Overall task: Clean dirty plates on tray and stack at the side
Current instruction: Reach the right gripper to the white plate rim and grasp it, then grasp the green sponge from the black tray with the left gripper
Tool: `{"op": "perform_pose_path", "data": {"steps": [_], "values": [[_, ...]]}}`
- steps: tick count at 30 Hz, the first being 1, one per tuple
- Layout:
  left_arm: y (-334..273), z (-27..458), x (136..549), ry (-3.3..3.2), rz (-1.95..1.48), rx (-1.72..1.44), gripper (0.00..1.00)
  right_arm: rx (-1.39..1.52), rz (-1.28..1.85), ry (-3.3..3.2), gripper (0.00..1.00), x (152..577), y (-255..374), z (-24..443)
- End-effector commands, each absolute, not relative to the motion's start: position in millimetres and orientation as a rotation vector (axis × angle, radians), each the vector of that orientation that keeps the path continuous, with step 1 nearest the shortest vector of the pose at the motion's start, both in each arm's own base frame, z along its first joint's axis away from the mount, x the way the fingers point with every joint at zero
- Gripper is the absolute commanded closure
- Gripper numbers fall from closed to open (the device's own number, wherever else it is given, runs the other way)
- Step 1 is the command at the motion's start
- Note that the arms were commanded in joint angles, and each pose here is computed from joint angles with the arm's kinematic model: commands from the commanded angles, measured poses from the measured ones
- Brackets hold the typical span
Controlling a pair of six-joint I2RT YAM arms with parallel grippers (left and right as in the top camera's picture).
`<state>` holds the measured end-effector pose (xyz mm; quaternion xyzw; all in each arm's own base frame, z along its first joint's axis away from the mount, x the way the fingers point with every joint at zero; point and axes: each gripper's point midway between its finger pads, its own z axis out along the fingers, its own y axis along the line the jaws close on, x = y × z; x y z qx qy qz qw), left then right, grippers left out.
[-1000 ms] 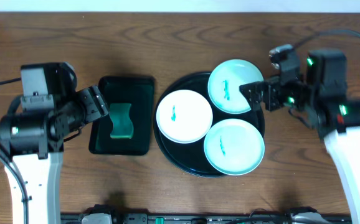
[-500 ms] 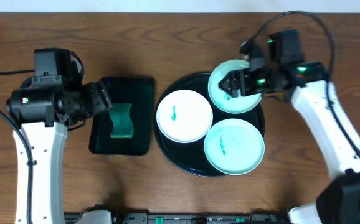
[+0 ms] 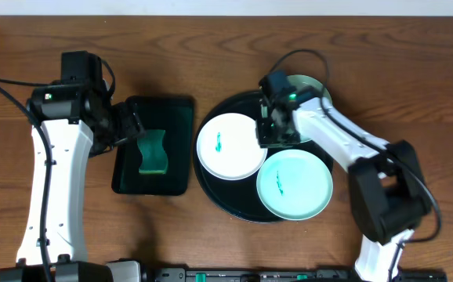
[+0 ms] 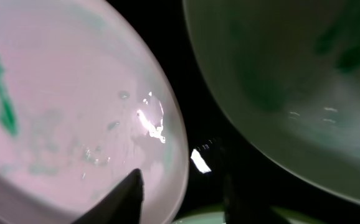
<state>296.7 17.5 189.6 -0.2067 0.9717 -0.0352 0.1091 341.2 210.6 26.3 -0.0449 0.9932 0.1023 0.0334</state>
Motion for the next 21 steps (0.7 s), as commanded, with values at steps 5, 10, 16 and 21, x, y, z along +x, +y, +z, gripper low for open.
{"op": "perform_pose_path", "data": {"steps": [5, 10, 16, 21], "values": [[25, 186, 298, 2.864, -0.046, -0.633, 0.22, -0.244, 0.288, 3.101, 0.81, 336, 227, -12], [25, 174, 294, 2.893, -0.038, -0.603, 0.23, -0.244, 0.287, 3.101, 0.99, 336, 227, -12], [25, 140, 293, 2.931, -0.028, -0.5, 0.28, -0.244, 0.283, 3.098, 0.99, 337, 226, -12], [17, 110, 302, 2.941, -0.056, -0.466, 0.28, -0.246, 0.287, 3.093, 0.99, 338, 228, -12]]}}
